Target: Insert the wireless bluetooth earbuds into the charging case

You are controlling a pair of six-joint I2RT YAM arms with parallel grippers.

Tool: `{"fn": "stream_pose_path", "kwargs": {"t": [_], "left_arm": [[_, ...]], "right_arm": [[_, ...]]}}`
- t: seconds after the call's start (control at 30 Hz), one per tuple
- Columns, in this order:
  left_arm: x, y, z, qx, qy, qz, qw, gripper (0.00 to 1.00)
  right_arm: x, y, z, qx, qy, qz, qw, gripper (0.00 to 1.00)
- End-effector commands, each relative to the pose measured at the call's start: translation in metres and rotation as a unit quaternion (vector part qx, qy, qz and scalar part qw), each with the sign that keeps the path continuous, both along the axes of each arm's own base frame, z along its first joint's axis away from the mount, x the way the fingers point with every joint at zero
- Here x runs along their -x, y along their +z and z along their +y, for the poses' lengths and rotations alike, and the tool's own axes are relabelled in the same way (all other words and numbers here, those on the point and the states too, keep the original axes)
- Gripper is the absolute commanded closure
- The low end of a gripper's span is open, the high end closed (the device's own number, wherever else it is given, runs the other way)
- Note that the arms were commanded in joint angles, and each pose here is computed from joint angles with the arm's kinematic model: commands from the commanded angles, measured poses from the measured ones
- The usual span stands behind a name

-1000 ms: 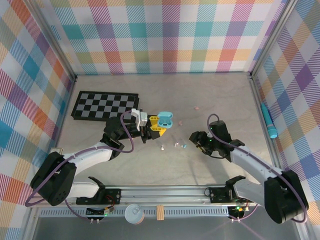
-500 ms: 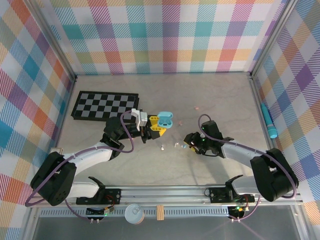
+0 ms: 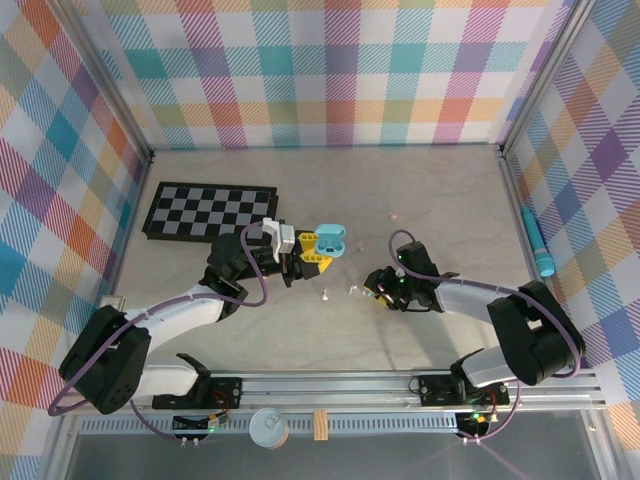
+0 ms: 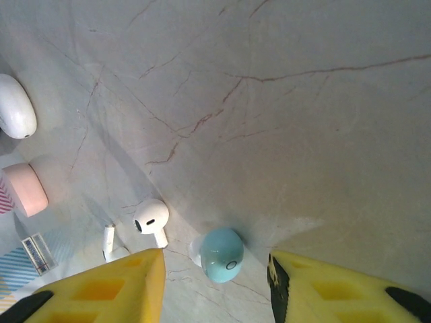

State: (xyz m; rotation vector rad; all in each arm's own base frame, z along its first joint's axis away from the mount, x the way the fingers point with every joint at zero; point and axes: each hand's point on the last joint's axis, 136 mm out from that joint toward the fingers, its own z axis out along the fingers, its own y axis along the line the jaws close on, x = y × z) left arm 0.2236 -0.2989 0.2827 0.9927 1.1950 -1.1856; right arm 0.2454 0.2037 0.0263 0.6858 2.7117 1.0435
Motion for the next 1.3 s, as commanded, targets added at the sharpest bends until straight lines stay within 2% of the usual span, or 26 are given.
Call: {"fn": "stream_pose_path", "kwargs": {"t": [0.0,0.3,1.03,1.27], "left_arm": [[0.004,0.01,0.003,0.008,0.001,-0.026,1.0,0.71],[0.004,0.009,0.002,0.007,0.0,-0.026,1.0,0.7],[0.006,0.008,0.004,0.005,0.0,-0.027,1.0,0.71],[0.006,0.007,0.004,0.003,0.001,-0.026,1.0,0.7]], "right_arm": [[-0.013,0.012,0.019,-0.027,0.017,-0.025,0.999,0.57],[-0.014,0.013,0.018,-0.021,0.014,-0.025,0.999,0.66],[-0.018,0.01,0.026,-0.04,0.018,-0.022,0.999,0.67],[-0.02,0.014,0.027,-0.044,0.019,-0.029,0.998,0.7]]}}
